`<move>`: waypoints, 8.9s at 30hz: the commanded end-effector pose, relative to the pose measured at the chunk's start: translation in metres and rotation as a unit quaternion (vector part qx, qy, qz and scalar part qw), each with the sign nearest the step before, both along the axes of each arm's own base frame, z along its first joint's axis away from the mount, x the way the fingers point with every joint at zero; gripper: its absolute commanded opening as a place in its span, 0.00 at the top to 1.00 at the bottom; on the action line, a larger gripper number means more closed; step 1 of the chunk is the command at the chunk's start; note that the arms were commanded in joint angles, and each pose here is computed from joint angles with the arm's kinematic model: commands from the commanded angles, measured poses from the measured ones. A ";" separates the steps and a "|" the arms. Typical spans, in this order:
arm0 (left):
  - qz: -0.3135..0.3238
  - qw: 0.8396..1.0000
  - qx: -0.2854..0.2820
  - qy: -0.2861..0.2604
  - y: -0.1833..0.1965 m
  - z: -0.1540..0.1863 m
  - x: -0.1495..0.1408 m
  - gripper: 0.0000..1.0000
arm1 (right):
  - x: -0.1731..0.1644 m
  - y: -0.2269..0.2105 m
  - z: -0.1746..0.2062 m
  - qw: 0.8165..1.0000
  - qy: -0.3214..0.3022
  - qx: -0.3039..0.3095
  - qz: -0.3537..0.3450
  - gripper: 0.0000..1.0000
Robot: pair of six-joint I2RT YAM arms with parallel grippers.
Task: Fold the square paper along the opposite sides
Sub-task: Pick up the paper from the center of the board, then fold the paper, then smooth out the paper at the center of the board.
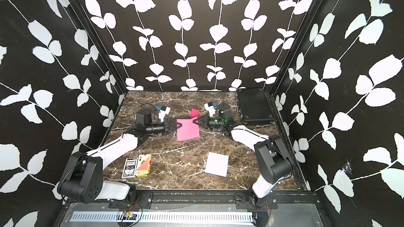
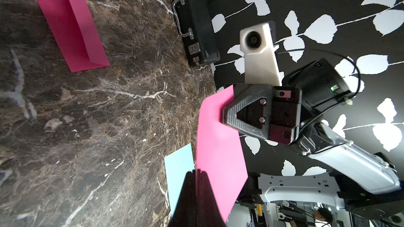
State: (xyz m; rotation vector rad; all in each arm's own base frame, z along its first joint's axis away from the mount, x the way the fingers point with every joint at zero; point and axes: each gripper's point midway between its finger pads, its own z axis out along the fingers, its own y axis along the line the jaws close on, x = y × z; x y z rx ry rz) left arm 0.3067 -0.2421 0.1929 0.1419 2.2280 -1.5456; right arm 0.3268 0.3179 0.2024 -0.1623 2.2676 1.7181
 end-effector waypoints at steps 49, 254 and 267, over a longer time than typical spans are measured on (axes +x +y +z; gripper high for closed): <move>-0.016 0.997 -0.021 -0.067 0.001 0.034 -0.009 1.00 | -0.040 -0.019 0.009 0.997 -0.075 0.030 -0.004 0.53; -0.026 0.976 0.199 0.089 -0.001 -0.149 -0.026 1.00 | -0.085 0.010 -0.068 0.827 -0.531 -0.181 0.035 0.79; -0.017 0.970 0.220 0.099 0.012 -0.188 -0.036 1.00 | -0.067 0.067 -0.124 0.848 -0.498 -0.161 0.086 0.87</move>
